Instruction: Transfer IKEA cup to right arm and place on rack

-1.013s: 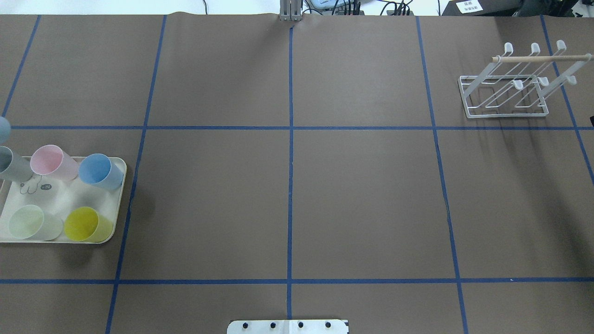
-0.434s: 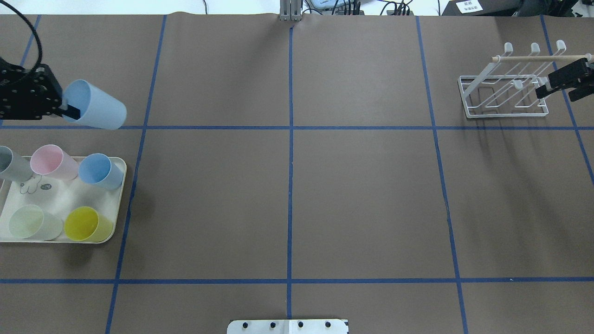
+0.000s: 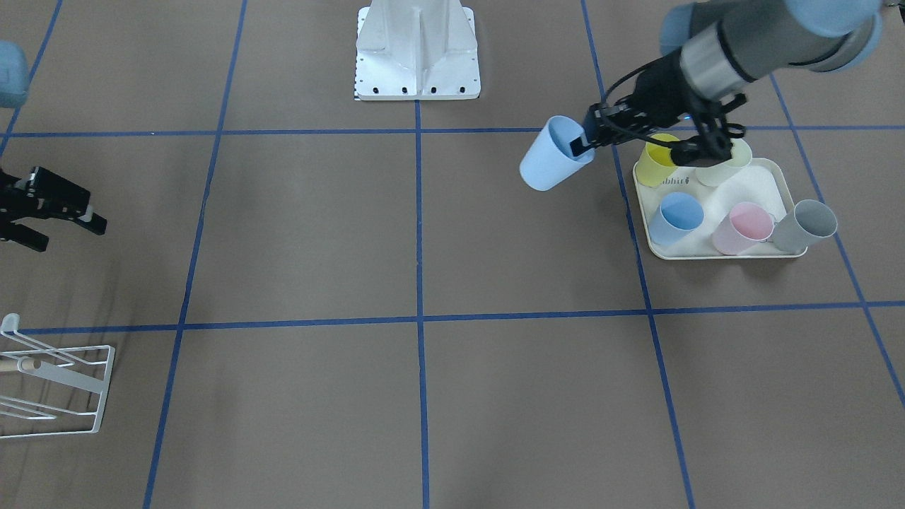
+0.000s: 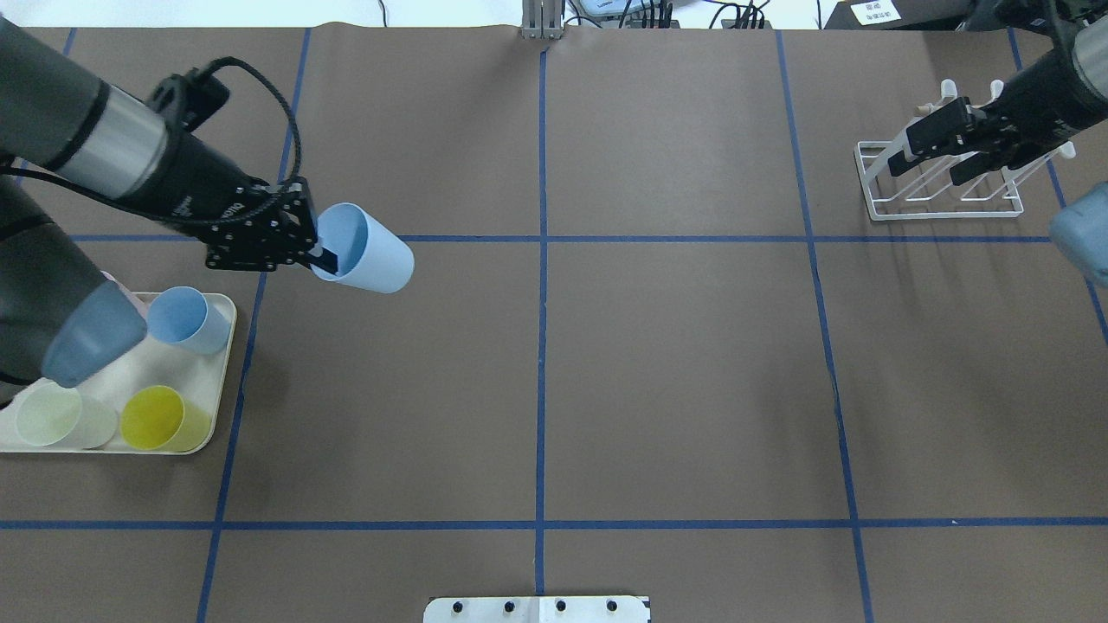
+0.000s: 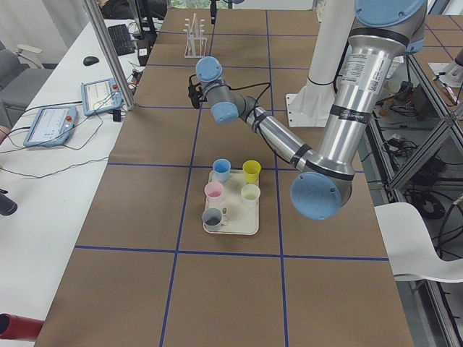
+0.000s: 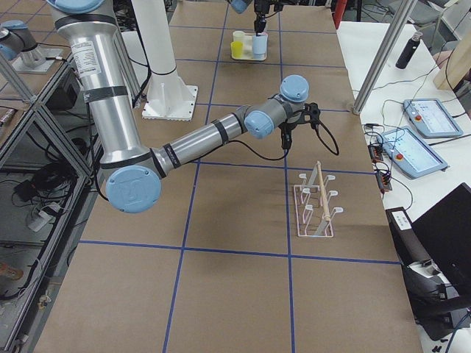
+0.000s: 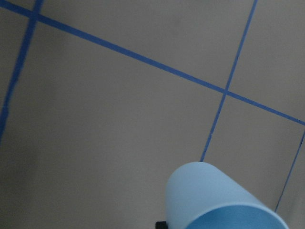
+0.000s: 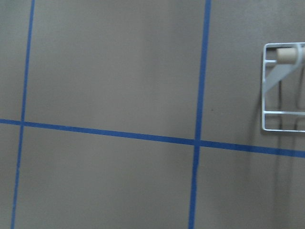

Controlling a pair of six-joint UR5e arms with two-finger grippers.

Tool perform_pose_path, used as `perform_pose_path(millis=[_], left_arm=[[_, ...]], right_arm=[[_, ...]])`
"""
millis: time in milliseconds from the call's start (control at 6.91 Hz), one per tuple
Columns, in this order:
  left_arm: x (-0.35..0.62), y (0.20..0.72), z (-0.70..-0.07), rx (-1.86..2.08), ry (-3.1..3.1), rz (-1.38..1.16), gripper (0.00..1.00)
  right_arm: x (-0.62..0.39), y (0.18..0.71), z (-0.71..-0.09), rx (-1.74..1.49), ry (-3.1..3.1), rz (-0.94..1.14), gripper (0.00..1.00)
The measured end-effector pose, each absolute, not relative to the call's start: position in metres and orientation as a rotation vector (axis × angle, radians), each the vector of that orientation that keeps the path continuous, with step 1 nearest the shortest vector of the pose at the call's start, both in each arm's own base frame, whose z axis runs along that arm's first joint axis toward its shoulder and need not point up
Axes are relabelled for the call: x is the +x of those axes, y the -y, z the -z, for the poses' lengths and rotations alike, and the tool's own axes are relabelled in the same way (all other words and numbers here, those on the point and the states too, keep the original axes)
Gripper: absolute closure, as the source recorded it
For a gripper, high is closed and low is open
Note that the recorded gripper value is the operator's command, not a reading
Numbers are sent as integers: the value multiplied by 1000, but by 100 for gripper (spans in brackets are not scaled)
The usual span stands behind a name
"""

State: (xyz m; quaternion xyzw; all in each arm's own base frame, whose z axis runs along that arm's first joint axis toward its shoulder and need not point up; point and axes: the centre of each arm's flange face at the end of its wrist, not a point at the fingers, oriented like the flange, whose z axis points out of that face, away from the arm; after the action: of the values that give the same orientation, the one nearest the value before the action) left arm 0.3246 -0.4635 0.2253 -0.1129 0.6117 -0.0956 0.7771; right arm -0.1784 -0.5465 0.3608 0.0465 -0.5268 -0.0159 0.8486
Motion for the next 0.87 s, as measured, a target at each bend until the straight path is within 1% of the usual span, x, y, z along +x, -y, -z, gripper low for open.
perform_pose_path(millis=[290,434,579,869], left_arm=[[394,448,-174,-231,-1365,307,100],[417,435,-159,-218,-1454,394,100],[435,426,-156,-217,-1582,482,100],[453,422,-176,-234,-1817,538,100]], right_arm=[[-227,537,-310,103,1200,-5,3],[-250,525,-292,102,1260,-24,3],[-268,512,-277,89,1324,-43,2],[-289,490,-257,97,1431,-43,3]])
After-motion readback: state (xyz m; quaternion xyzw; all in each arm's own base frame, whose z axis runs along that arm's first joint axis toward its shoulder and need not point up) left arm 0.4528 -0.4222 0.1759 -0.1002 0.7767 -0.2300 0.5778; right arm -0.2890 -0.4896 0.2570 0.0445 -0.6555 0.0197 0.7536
